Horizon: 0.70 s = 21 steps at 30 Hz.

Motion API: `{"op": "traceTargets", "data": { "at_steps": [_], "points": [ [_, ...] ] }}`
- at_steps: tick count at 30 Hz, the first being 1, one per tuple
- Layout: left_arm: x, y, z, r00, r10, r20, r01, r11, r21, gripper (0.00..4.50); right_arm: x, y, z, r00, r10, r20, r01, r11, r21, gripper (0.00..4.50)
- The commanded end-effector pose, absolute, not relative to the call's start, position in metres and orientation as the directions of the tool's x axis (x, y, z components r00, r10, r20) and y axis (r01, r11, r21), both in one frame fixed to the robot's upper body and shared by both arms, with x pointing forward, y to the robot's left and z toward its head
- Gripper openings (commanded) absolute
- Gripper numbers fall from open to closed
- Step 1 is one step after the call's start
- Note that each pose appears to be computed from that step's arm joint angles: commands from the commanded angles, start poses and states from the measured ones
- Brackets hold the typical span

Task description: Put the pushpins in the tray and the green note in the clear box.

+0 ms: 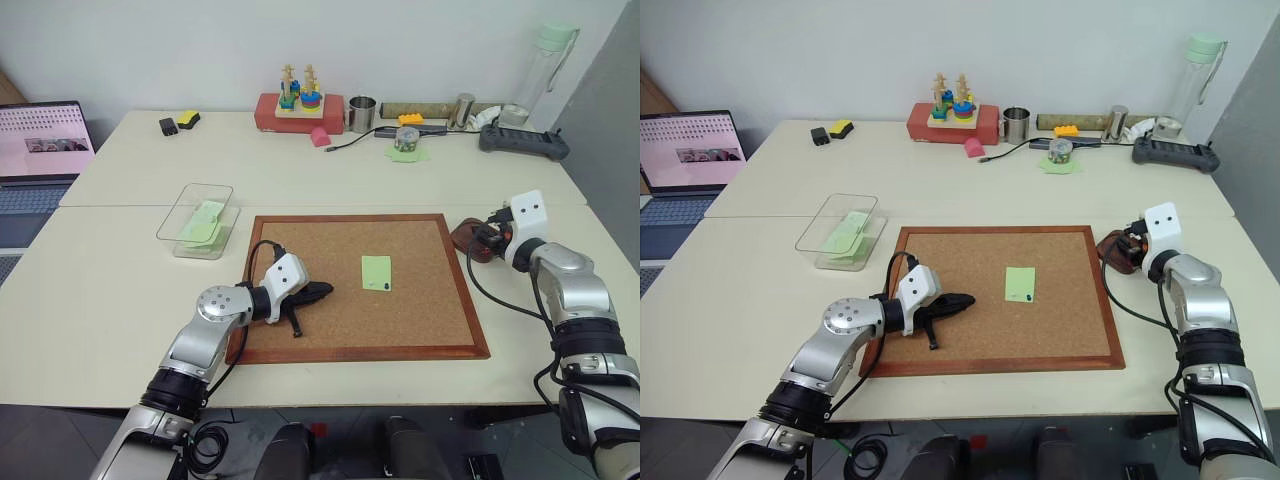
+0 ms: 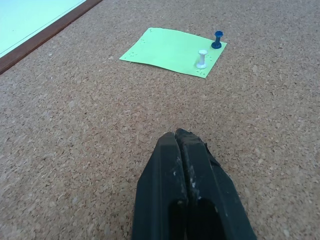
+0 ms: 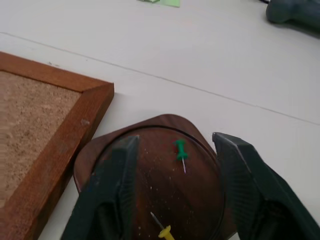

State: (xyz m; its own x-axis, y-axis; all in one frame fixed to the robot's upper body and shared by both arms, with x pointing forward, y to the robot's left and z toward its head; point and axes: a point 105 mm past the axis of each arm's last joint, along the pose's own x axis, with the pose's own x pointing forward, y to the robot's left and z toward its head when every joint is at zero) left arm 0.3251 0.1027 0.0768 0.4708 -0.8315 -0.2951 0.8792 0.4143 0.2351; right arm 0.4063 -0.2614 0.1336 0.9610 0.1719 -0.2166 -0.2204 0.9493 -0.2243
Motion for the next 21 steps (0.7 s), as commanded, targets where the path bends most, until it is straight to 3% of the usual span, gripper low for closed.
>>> {"op": "traceTargets", "data": {
  "at_steps": [1,5,10,16,21],
  "points": [
    [0.323,0.107,0.06,0.468,-0.809,-0.356,0.883,0.42,0.207,0.0,0.398,-0.251,0.168,0.951,0.286,-0.12,-0.307,0.923,-0.231,3.33],
    [0.323,0.107,0.06,0.468,-0.809,-0.357,0.884,0.42,0.206,0.0,0.381,-0.222,0.167,0.869,0.471,-0.156,-0.495,0.815,-0.3,3.33],
    [0.324,0.108,0.06,0.466,-0.808,-0.36,0.885,0.417,0.21,0.0,0.329,-0.154,0.146,0.575,0.769,-0.279,-0.814,0.503,-0.289,3.33],
    [0.323,0.108,0.06,0.465,-0.807,-0.365,0.885,0.414,0.213,0.0,0.313,-0.122,0.121,0.454,0.824,-0.34,-0.886,0.375,-0.274,3.33],
    [0.323,0.109,0.06,0.465,-0.806,-0.366,0.885,0.415,0.212,0.0,0.322,-0.113,0.115,0.452,0.83,-0.325,-0.888,0.384,-0.254,3.33]
  ]
}}
